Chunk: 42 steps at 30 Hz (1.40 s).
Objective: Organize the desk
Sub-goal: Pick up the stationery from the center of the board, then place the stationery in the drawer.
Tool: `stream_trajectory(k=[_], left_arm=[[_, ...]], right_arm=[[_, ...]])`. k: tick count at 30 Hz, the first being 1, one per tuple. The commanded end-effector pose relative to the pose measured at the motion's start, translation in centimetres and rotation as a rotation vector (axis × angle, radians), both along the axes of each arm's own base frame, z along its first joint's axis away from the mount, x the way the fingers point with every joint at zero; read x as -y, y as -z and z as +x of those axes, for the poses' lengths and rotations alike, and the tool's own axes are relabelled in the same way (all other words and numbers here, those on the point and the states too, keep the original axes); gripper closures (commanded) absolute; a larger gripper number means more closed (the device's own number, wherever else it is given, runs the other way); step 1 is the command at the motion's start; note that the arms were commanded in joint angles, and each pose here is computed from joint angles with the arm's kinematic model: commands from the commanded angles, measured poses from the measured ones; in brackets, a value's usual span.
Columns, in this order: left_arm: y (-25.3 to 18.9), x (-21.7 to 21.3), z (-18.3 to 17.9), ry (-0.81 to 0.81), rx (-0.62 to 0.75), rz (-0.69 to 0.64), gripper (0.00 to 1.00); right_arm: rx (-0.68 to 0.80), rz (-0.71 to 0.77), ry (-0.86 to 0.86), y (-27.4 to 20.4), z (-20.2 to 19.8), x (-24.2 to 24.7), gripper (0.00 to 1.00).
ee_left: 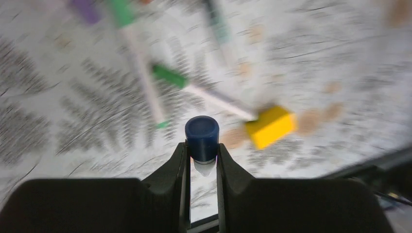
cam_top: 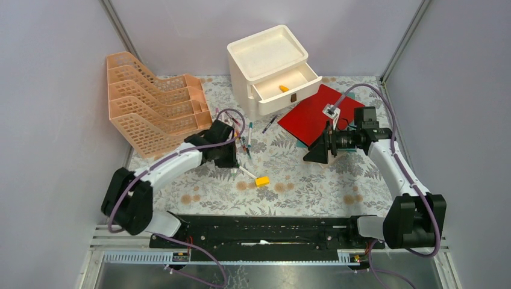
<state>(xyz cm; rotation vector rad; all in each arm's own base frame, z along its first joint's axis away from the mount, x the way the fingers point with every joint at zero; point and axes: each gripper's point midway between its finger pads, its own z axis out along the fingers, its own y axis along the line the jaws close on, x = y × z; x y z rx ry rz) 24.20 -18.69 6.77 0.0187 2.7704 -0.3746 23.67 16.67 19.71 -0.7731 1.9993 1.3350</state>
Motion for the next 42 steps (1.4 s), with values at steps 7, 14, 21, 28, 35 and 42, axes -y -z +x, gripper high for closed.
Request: stream_trajectory(k=[7,14,21,28,35,42], left_arm=[[-14.4,12.6,0.5,0.506,0.549,-0.667,1.0],[-17.0,17.6,0.7,0.708,0.762,-0.581,1.0],[-17.7,19.6,1.2,0.746,0.844,-0.509,1.0],[-17.2,20.2,0.5,0.761,0.835,-0.512,1.0],[-17.3,20.5,0.2,0.768,0.841,-0.513,1.0],[-17.4,20.7,0.0,0.78,0.845,-0.517,1.0]], right_arm=[[0.068,0.036,-0.118,-5.0,-0.6,-2.4,0.0],[-0.045,-0.015,-0.057,-6.1,0.6,-3.9,0.0],[-0.121,-0.041,0.049,-4.8,1.9,-4.2,0.0],[-0.176,-0.048,0.06,-3.9,1.7,-4.8,0.06],[-0.194,-0.06,0.04,-3.2,1.4,-5.7,0.18],[-0.204,-0.071,0.053,-2.9,1.6,-5.8,0.25]])
